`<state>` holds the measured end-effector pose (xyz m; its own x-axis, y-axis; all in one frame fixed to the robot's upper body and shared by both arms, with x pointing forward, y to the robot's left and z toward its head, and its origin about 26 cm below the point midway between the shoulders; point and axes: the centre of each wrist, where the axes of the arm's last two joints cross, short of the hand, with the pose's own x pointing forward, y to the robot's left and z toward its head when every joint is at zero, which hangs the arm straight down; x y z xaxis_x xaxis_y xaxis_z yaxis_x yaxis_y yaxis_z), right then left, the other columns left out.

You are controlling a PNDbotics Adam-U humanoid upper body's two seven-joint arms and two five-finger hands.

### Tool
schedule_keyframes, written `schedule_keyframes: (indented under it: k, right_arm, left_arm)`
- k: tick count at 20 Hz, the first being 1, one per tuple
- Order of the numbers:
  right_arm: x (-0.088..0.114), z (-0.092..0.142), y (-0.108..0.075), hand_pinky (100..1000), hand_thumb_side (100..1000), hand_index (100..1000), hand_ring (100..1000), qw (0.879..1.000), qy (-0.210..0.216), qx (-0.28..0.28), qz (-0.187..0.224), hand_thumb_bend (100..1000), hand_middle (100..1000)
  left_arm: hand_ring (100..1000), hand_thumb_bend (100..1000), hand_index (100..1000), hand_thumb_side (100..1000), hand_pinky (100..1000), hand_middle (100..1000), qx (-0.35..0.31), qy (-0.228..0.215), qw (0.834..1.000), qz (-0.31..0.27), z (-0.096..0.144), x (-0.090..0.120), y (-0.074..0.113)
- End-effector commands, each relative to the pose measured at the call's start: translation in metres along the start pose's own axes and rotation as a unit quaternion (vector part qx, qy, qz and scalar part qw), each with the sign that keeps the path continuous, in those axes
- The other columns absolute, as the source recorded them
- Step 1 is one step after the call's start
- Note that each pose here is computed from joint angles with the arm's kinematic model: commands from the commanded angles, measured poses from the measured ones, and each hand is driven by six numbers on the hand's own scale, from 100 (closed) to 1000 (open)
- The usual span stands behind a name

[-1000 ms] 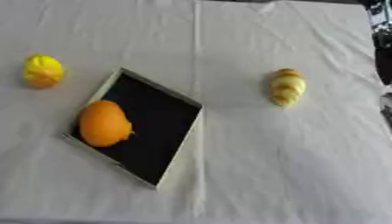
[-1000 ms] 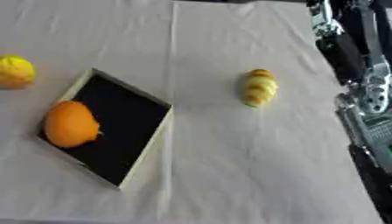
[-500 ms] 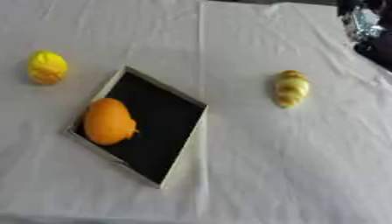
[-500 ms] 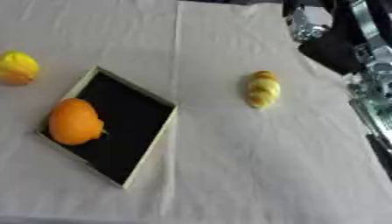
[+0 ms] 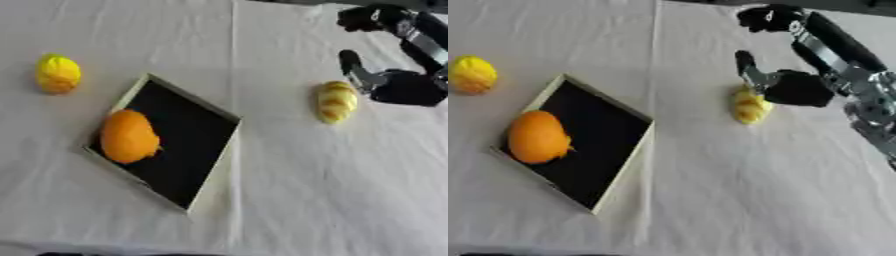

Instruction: Pick up objects on the table and place them in the box.

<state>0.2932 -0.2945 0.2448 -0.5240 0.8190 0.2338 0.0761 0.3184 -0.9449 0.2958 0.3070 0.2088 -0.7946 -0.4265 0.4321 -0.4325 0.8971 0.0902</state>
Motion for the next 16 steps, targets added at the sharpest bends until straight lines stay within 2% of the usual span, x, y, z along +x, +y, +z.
schedule_keyframes:
  k: [1,3,5,7,10,13,16]
  right_arm:
    - [-0.001,0.007,-0.015,911,457,933,885,0.996,0.010,0.048,0.080,136,852]
    - [-0.005,0.012,-0.020,920,413,936,897,0.990,0.020,0.075,0.117,202,858]
    - [-0.007,0.015,-0.022,931,387,937,907,0.986,0.034,0.095,0.134,237,861]
    - [-0.008,0.016,-0.023,938,356,932,912,0.984,0.050,0.109,0.129,262,855]
    - [-0.008,0.015,-0.026,949,385,941,924,0.981,0.077,0.131,0.119,323,859]
    - [-0.003,0.009,-0.039,952,410,945,929,0.971,0.105,0.176,0.122,342,862]
    - [-0.002,0.007,-0.042,955,414,949,930,0.966,0.125,0.190,0.124,342,864]
  left_arm:
    - [830,224,865,384,809,796,-0.008,-0.019,1.000,0.004,-0.008,0.007,0.001]
    - [830,224,865,384,809,796,-0.008,-0.019,1.000,0.008,-0.009,0.007,-0.001]
    - [830,224,865,384,809,796,-0.008,-0.019,1.000,0.011,-0.009,0.007,-0.002]
    - [830,224,865,385,809,796,-0.008,-0.019,1.000,0.012,-0.009,0.007,-0.002]
    - [830,223,865,386,809,796,-0.010,-0.018,1.000,0.014,-0.009,0.007,-0.003]
    - [830,223,865,386,809,797,-0.011,-0.018,1.000,0.015,-0.009,0.007,-0.003]
    - [830,222,865,386,808,797,-0.012,-0.017,1.000,0.015,-0.008,0.007,-0.003]
